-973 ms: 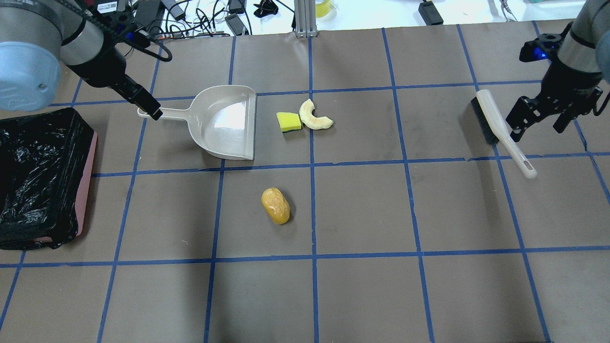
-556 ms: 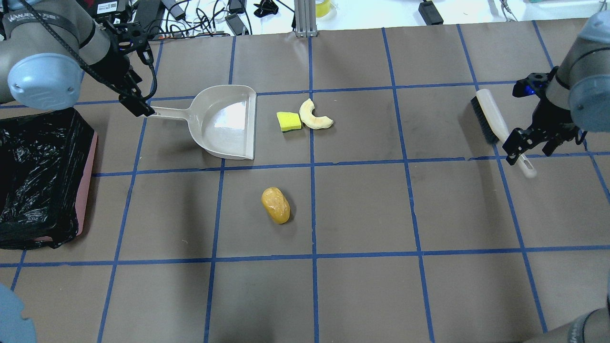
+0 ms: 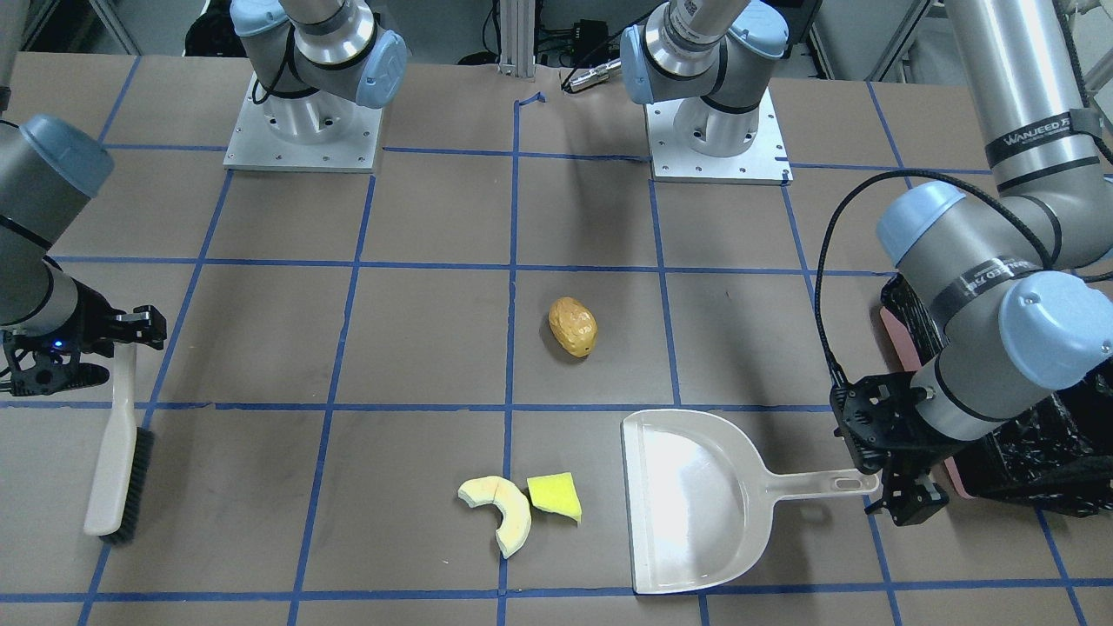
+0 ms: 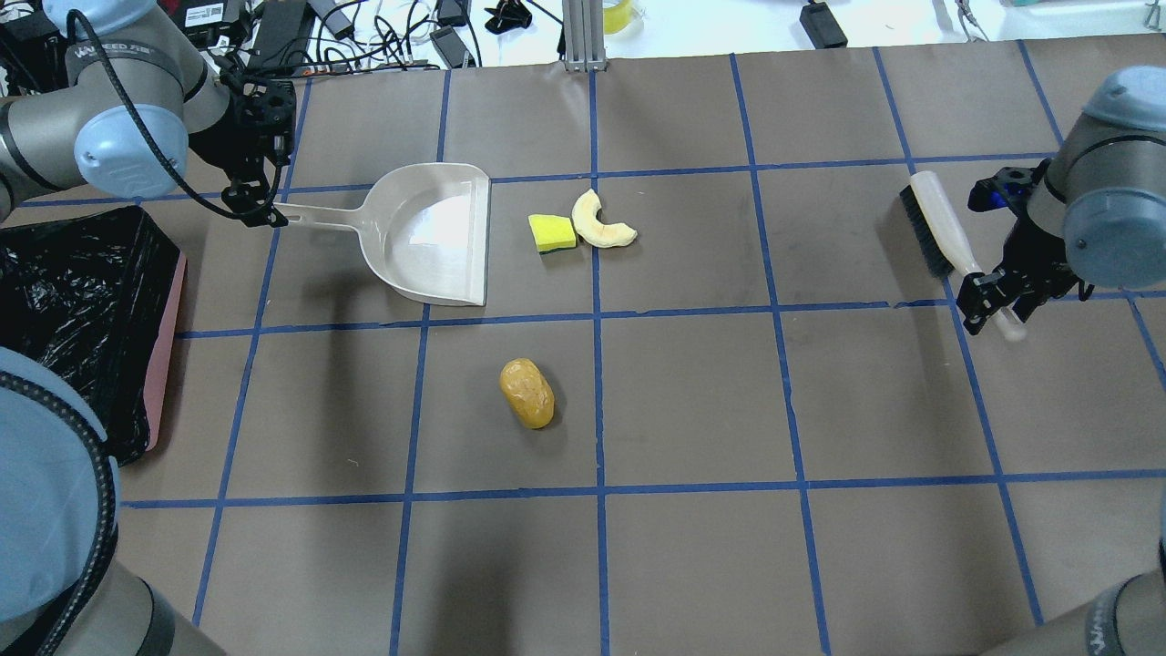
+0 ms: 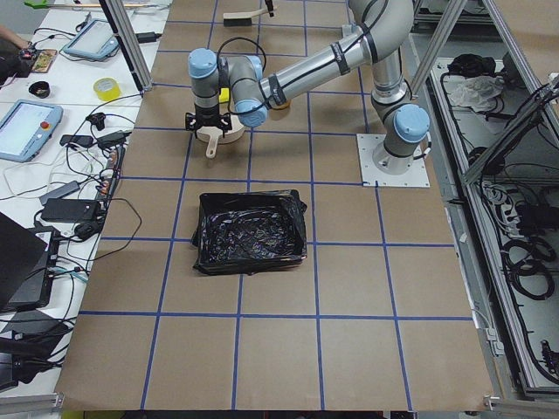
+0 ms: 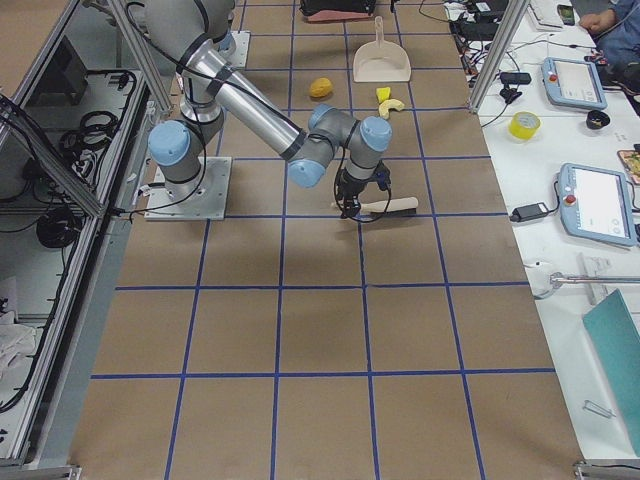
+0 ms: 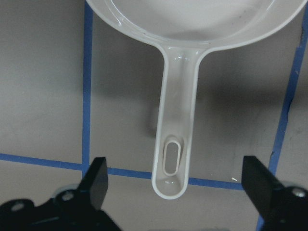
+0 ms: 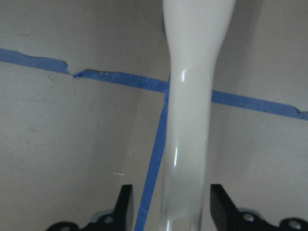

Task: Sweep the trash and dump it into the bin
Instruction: 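Lift the brush with the right gripper and carry it toward the dustpan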

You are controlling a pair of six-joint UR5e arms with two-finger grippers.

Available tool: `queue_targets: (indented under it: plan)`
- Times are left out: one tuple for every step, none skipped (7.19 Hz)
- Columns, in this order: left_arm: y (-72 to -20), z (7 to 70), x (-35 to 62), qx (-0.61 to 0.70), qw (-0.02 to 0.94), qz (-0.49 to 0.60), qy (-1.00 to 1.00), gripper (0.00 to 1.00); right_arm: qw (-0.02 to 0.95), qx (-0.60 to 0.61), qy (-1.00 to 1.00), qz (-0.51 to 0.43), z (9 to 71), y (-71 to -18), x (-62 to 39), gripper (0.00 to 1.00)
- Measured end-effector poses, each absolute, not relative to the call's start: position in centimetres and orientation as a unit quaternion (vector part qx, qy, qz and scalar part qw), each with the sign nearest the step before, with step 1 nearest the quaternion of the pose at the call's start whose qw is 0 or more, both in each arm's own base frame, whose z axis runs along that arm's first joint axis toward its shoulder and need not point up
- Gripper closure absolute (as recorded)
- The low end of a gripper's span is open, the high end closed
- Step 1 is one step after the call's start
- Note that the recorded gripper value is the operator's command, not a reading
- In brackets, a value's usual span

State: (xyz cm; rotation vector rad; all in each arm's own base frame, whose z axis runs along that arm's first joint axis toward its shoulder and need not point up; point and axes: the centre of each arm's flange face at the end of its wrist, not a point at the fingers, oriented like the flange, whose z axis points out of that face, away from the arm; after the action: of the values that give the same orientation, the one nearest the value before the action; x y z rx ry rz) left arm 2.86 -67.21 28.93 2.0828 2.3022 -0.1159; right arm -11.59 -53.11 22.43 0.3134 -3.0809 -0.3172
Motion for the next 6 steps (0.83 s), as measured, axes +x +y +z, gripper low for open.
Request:
queue_targets:
  plan:
    - [-67.7,27.8,2.9,0.674,0.009,-0.030,0.738,0.01,0.015,0.098,-0.990,-0.101,22.5,-53.2,-11.7,1.00]
    - [-67.6,26.7,3.0,0.677,-0.004,-0.014,0.735,0.01,0.017,0.095,-0.990,-0.098,22.8,-53.3,-11.8,1.00]
    - [-67.3,25.9,3.1,0.679,-0.012,0.002,0.734,0.01,0.020,0.090,-0.991,-0.094,23.3,-53.6,-11.9,1.00]
    - [-67.1,25.4,3.1,0.679,-0.018,0.011,0.734,0.02,0.026,0.076,-0.993,-0.090,24.1,-53.8,-11.9,1.00]
    - [-67.1,25.0,3.1,0.678,-0.022,0.012,0.735,0.03,0.032,0.054,-0.994,-0.087,25.4,-53.7,-11.2,1.00]
    - [-67.3,24.7,3.1,0.676,-0.023,0.009,0.737,0.09,0.043,0.036,-0.995,-0.086,27.2,-53.6,-9.0,1.00]
